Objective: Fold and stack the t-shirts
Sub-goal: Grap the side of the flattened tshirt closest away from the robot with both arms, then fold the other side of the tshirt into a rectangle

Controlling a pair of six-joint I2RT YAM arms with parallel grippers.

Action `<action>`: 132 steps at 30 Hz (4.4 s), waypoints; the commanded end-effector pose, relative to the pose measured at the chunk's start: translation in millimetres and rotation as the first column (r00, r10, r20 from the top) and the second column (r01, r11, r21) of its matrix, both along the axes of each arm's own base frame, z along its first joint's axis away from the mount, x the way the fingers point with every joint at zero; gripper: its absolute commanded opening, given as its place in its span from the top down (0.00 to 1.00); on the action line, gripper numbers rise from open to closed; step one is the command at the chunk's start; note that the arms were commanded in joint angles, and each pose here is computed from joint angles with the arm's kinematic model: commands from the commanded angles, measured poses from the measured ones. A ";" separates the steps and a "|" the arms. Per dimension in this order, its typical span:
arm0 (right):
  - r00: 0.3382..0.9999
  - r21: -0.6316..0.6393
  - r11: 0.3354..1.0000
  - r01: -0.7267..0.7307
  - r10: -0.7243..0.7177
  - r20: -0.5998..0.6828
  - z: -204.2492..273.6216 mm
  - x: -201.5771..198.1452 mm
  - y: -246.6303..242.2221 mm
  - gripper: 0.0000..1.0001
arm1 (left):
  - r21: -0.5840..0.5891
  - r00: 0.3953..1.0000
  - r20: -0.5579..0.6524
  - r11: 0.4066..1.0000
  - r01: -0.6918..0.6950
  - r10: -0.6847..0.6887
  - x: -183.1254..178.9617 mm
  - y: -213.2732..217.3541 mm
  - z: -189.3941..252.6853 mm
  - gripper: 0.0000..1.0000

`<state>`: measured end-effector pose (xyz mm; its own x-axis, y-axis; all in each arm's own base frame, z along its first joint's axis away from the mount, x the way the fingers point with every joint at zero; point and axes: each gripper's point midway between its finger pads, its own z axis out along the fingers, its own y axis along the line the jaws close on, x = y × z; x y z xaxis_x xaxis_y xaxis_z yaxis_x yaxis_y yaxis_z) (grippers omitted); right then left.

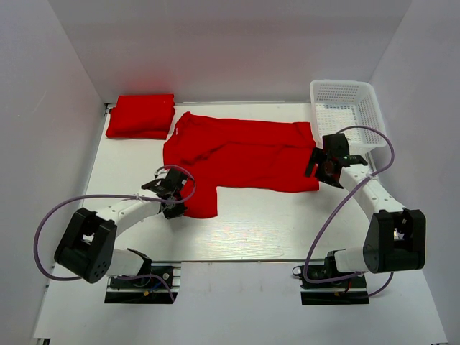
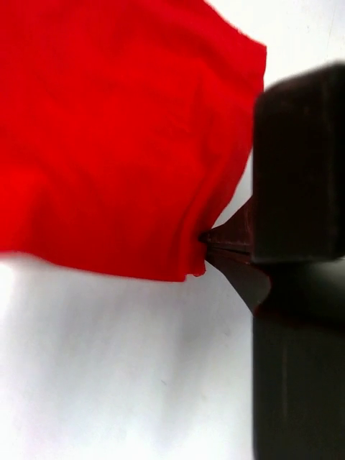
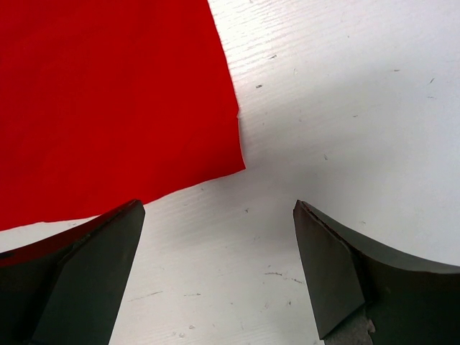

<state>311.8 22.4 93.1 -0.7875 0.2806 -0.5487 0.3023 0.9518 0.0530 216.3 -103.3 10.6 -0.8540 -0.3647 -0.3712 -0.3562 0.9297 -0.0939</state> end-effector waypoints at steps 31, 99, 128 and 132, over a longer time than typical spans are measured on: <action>0.989 0.122 0.982 0.146 -0.141 -0.050 -67.2 8.4 14.4 0.37 | -0.120 0.944 0.218 0.953 0.277 -0.247 10.2 -27.8 71.5 1.00; 0.988 -0.132 0.984 0.122 -0.106 0.116 41.2 74.2 -22.7 1.00 | 0.010 0.714 0.654 0.947 0.322 -0.250 292.8 -65.5 237.1 1.00; 0.998 -0.070 0.997 -0.038 0.041 0.046 27.8 113.1 6.8 0.26 | -0.042 0.760 0.563 0.907 0.419 -0.325 379.4 -73.0 155.2 0.00; 0.992 -0.016 0.994 -0.111 0.112 0.060 35.2 103.0 20.5 0.10 | -0.038 0.759 0.545 0.894 0.447 -0.357 362.0 -71.7 156.7 0.00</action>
<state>415.4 29.5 105.8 -0.7999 0.2140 -0.5608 0.2648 0.9642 -0.0098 591.8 -170.7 117.0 -0.6801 -0.1354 -0.7205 0.1260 0.9466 -0.2968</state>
